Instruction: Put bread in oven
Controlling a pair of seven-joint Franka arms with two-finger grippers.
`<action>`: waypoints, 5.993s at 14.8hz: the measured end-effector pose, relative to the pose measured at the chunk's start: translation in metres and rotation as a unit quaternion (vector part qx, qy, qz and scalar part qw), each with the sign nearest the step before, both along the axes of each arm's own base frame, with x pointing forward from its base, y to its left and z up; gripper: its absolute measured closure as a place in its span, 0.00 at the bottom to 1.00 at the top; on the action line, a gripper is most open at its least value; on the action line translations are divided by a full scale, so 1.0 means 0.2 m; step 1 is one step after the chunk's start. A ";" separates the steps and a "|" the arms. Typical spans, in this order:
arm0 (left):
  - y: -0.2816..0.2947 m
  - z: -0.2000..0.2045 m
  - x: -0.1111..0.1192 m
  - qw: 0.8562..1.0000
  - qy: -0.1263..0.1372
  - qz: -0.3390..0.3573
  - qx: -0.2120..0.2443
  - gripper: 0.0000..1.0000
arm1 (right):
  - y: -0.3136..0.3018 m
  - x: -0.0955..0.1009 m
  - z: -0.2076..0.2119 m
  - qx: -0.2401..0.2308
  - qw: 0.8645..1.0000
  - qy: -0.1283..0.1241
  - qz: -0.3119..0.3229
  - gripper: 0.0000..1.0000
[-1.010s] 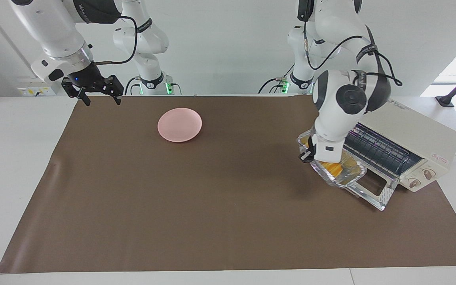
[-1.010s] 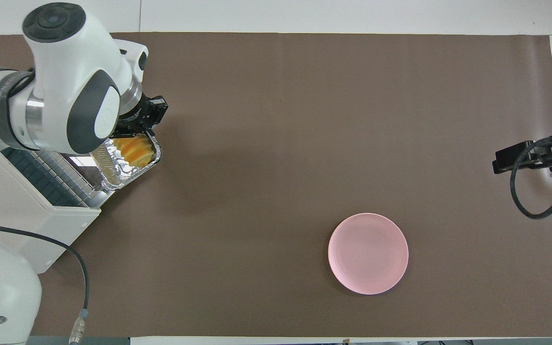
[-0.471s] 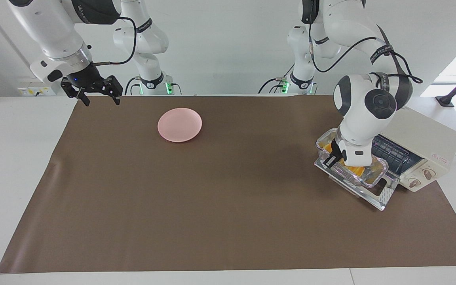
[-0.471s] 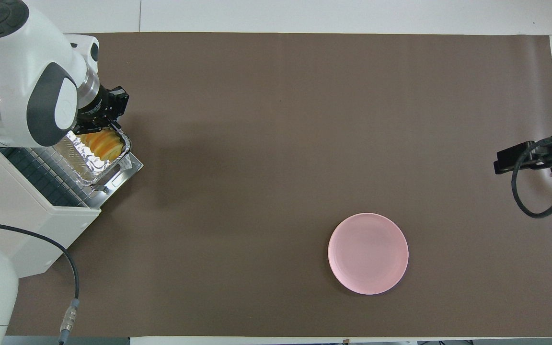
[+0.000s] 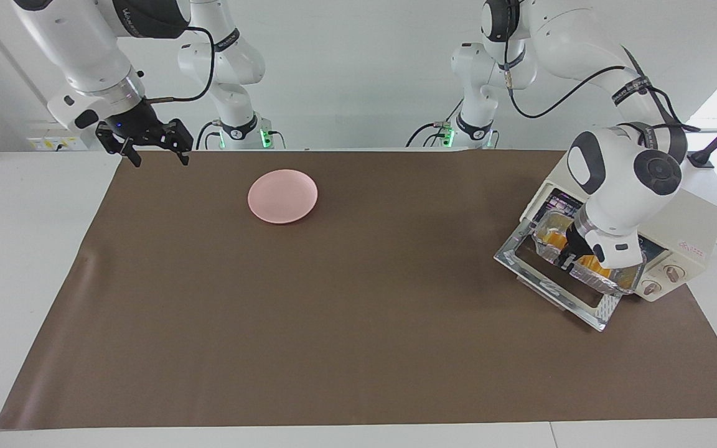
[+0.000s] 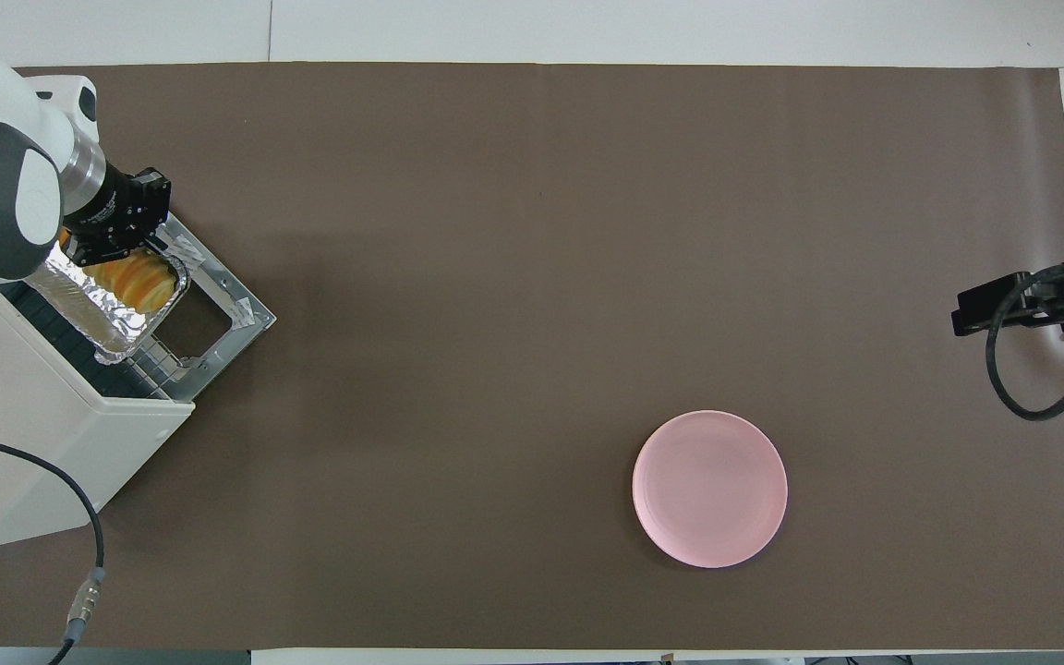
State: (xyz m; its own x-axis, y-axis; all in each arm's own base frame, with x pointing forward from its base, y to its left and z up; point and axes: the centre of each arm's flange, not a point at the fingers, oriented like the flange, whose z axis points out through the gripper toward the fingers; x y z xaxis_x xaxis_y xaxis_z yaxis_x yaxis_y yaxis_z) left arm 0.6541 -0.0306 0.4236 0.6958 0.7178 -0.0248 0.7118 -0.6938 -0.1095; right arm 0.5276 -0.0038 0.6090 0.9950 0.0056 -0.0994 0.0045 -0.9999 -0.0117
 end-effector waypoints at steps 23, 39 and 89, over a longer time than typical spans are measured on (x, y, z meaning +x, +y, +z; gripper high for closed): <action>0.19 -0.16 -0.23 0.994 0.090 -0.009 0.059 0.98 | 0.01 0.00 0.00 0.000 1.000 0.000 0.003 0.00; 0.21 -0.23 -0.30 0.993 0.101 -0.010 0.056 0.98 | 0.01 0.00 0.00 0.000 1.000 0.000 0.003 0.00; 0.04 0.97 -0.63 0.914 0.047 -0.398 -0.057 0.00 | 0.01 0.00 0.00 0.000 1.000 0.000 0.003 0.00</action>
